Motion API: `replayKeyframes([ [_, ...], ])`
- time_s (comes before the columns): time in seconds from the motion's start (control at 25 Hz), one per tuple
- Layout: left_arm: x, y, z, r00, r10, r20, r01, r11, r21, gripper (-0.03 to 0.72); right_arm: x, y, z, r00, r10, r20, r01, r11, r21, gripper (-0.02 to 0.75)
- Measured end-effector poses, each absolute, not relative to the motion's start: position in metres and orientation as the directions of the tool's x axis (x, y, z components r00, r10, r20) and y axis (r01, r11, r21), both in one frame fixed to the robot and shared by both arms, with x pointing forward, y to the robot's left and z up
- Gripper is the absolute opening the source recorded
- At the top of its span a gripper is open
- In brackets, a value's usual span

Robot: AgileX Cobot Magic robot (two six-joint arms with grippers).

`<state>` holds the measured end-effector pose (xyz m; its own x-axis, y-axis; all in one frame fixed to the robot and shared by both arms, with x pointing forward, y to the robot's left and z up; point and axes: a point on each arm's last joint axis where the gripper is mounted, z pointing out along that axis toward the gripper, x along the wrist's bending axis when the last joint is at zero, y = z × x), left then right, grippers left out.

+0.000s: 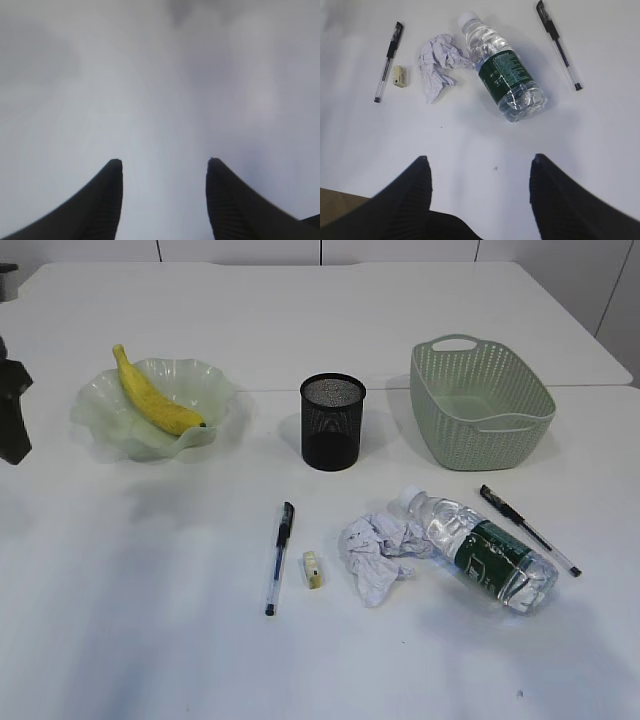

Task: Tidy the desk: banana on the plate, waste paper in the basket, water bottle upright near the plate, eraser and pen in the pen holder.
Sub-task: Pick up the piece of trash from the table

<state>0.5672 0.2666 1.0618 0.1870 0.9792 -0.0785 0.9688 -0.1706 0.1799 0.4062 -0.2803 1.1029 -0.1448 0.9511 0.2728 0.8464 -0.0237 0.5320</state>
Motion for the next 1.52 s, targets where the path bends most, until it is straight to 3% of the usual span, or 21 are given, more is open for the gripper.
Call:
replayKeyframes([
  [0.36, 0.52, 0.269, 1.071, 0.185, 0.979, -0.091, 0.965, -0.163, 0.204, 0.375, 0.415, -0.273, 1.11, -0.183, 0.948, 0.259, 0.846, 0.017, 0.533, 0.46],
  [0.84, 0.511, 0.263, 1.07, 0.168, 0.971, -0.168, 0.969, -0.132, 0.208, 0.375, 0.479, -0.269, 1.145, -0.231, 0.951, 0.207, 0.839, 0.086, 0.538, 0.46],
  [1.16, 0.503, 0.264, 1.07, 0.167, 0.971, -0.171, 0.97, -0.131, 0.207, 0.375, 0.508, -0.212, 1.115, -0.401, 0.916, 0.013, 0.838, 0.361, 0.409, 0.461],
  [1.52, 0.501, 0.264, 1.066, 0.165, 0.971, -0.172, 0.972, -0.13, 0.195, 0.374, 0.536, -0.163, 1.062, -0.508, 0.861, 0.012, 0.83, 0.486, 0.274, 0.46],
])
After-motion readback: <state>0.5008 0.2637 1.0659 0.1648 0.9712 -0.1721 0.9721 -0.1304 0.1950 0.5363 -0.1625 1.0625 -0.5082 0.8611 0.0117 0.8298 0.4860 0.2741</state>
